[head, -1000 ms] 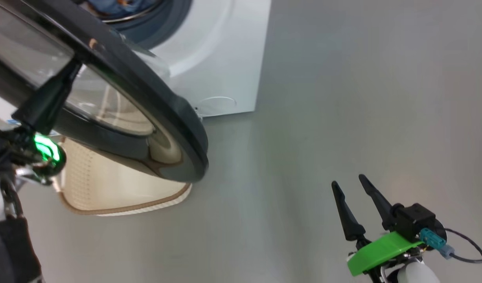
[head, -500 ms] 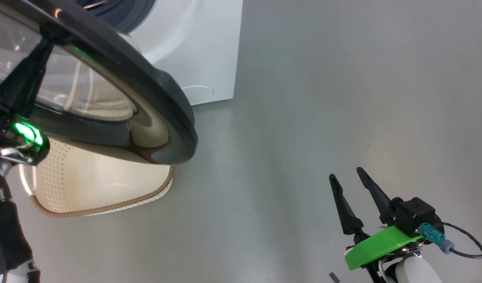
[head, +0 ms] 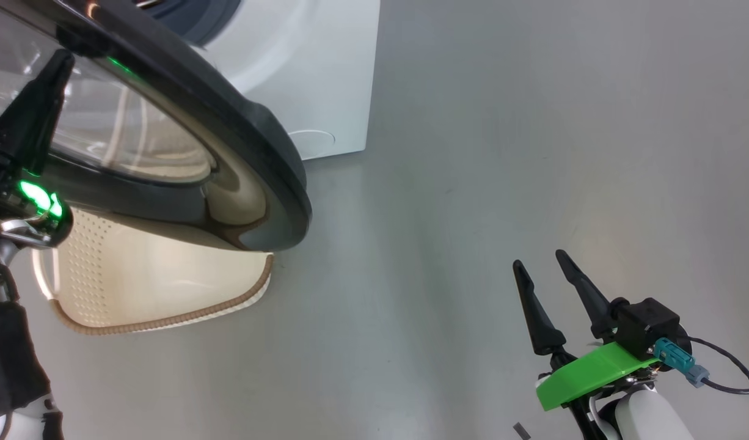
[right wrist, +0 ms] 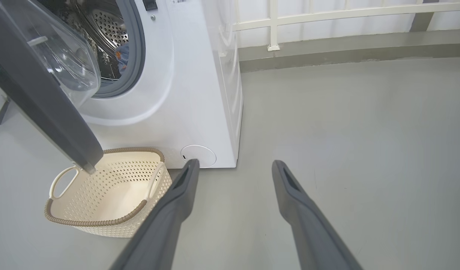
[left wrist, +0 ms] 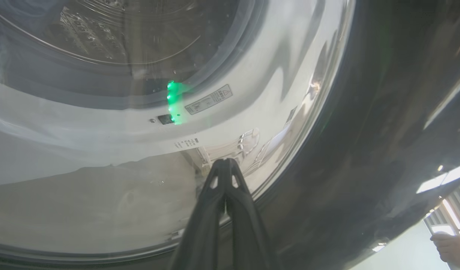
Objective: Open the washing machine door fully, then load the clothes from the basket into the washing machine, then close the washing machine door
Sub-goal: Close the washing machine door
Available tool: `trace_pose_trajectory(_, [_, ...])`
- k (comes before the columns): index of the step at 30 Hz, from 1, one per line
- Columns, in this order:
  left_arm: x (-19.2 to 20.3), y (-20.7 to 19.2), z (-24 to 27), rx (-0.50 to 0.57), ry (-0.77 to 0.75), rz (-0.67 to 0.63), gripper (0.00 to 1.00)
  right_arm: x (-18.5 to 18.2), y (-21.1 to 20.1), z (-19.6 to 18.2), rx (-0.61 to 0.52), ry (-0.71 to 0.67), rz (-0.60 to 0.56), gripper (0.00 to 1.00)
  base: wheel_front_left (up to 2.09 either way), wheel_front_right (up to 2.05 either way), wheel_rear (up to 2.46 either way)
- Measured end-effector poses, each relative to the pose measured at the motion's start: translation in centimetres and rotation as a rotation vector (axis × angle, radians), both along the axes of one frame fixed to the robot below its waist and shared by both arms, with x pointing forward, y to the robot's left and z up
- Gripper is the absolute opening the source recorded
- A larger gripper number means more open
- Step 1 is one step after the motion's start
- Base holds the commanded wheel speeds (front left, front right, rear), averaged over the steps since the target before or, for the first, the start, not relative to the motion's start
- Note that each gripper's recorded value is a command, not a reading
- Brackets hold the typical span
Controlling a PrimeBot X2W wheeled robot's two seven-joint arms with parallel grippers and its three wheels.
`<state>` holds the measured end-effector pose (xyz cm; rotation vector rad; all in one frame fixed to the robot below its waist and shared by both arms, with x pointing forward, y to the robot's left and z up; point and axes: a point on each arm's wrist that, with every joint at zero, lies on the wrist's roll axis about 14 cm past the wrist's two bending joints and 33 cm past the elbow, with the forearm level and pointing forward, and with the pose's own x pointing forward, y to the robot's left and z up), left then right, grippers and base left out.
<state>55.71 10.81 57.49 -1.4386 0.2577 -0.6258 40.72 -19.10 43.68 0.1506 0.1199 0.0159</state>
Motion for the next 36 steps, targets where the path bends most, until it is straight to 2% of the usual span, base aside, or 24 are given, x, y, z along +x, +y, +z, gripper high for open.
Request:
trace_pose_trajectory(11, [-1.8, 2.1, 2.6, 0.011, -0.053, 0.069, 0.0, 0.2, 0.9, 1.8, 0.009, -0.053, 0.023, 1.0, 0.0, 0.0, 0.0])
trace_pose_trajectory(21, [-5.8, 3.8, 4.8, 0.133, -0.135, 0.185, 0.0, -0.8, 1.8, 3.3, 0.02, -0.089, 0.047, 1.0, 0.0, 0.0, 0.0])
trace_pose_trajectory(31, [-9.1, 4.8, 5.5, 0.167, -0.167, 0.247, 0.0, -1.3, 2.7, 4.7, 0.026, -0.13, 0.07, 1.0, 0.0, 0.0, 0.0])
trace_pose_trajectory(32, [-9.3, 4.9, 5.4, 0.17, -0.167, 0.253, 0.18, -1.5, 2.7, 4.6, 0.027, -0.128, 0.071, 1.0, 0.0, 0.0, 0.0])
trace_pose_trajectory(33, [-9.5, 4.9, 5.4, 0.176, -0.168, 0.257, 0.22, -1.6, 2.7, 4.5, 0.027, -0.123, 0.071, 1.0, 0.0, 0.0, 0.0])
trace_pose_trajectory(35, [-9.9, 5.0, 5.1, 0.194, -0.17, 0.272, 0.49, -1.8, 2.8, 4.4, 0.028, -0.12, 0.073, 1.0, 0.0, 0.0, 0.0])
trace_pose_trajectory(36, [-10.1, 5.1, 5.0, 0.203, -0.171, 0.282, 0.93, -1.8, 2.8, 4.5, 0.028, -0.121, 0.074, 1.0, 0.0, 0.0, 0.0])
